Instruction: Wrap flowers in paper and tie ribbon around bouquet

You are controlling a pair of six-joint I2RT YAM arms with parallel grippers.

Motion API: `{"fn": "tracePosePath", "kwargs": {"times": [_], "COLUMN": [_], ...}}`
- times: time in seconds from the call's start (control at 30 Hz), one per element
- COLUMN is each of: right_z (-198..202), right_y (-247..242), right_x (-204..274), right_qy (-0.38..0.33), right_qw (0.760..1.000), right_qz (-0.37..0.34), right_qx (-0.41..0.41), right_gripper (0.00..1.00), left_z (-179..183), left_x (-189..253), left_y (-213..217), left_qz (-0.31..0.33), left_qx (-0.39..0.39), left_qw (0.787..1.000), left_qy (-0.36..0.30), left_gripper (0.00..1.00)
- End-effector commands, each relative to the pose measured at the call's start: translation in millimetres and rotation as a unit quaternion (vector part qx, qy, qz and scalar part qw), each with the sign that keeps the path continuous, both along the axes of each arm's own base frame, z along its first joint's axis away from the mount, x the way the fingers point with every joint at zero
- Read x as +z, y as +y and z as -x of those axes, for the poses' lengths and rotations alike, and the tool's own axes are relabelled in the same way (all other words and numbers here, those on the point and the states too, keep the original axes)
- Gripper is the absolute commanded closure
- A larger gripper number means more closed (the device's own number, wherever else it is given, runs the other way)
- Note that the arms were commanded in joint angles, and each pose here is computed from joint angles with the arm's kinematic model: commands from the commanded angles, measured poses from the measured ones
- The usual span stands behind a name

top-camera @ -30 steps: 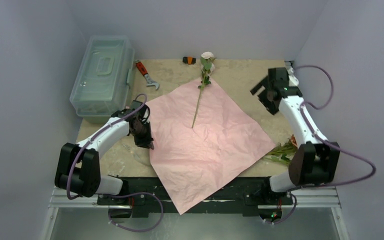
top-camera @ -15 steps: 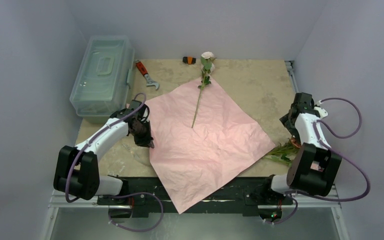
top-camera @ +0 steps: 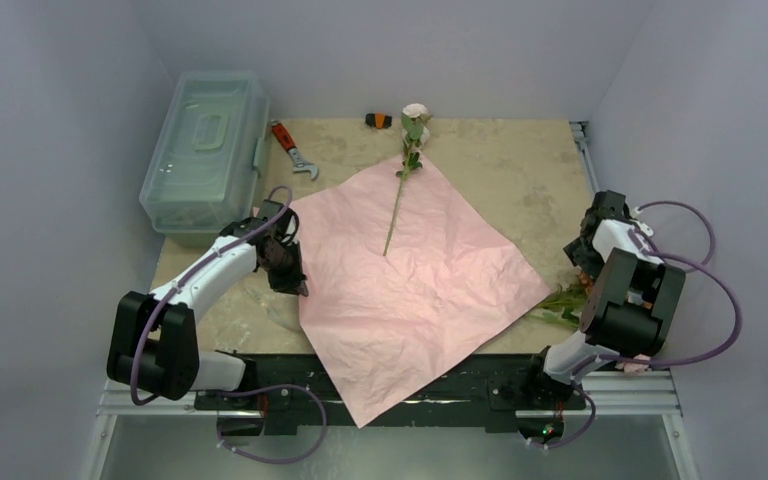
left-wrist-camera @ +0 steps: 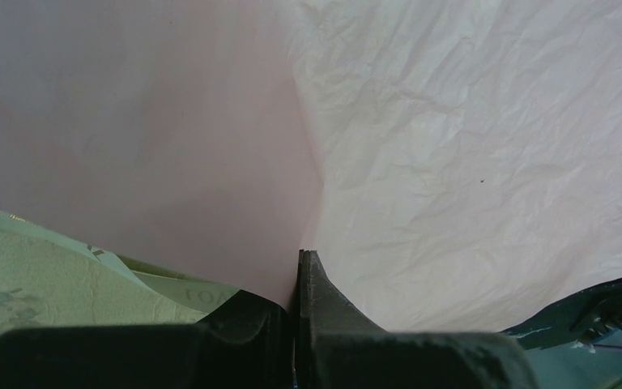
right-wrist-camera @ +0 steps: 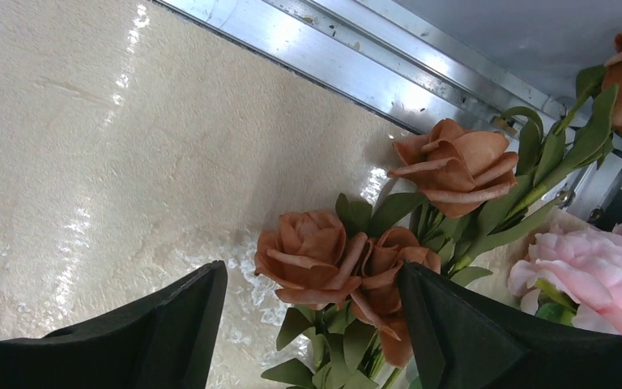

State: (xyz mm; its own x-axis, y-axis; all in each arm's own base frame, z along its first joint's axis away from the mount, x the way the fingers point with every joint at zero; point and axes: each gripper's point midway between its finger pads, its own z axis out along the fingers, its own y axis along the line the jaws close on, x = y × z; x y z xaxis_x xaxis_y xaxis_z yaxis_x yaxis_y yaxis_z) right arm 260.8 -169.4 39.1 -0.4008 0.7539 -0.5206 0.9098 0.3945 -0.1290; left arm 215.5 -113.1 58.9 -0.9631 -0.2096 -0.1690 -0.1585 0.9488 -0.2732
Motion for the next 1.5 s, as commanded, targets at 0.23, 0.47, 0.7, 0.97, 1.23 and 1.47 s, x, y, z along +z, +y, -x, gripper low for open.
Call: {"fn": "tracePosePath", "kwargs": {"times": [0.23, 0.47, 0.7, 0.97, 1.23, 1.47], "right_z": [4, -1, -19, -94, -147, -171], "right_y": [2, 3, -5, -7, -11, 11], "right_x": [-24, -41, -18, 105, 233, 337], "right_qy": [0.011, 0.032, 0.016, -0.072, -0.197, -0.290], "right_qw": [1.000, 0.999, 0.999, 0.991, 0.962, 0.918], "right_qz": [-0.014, -0.030, -0.016, 0.084, 0.168, 0.237], "right_qx": [0.016, 0.022, 0.027, 0.074, 0.090, 0.127], "right_gripper": [0.27, 0.62, 1.00, 1.00, 1.00, 1.00], "left_z": [-3, -3, -4, -5, -6, -7], "left_x": [0, -1, 1, 2, 4, 5], "left_y": [0, 1, 1, 0, -2, -4], "left_qz": [-0.004, -0.006, -0.007, -0.002, 0.004, 0.009], "left_qx": [0.010, 0.011, 0.013, 0.011, 0.008, 0.005], "left_qw": [1.000, 1.000, 1.000, 1.000, 1.000, 1.000], "left_qy": [-0.004, -0.002, -0.007, -0.010, -0.017, -0.021], "left_gripper": [1.00, 1.00, 1.00, 1.00, 1.00, 1.00]}}
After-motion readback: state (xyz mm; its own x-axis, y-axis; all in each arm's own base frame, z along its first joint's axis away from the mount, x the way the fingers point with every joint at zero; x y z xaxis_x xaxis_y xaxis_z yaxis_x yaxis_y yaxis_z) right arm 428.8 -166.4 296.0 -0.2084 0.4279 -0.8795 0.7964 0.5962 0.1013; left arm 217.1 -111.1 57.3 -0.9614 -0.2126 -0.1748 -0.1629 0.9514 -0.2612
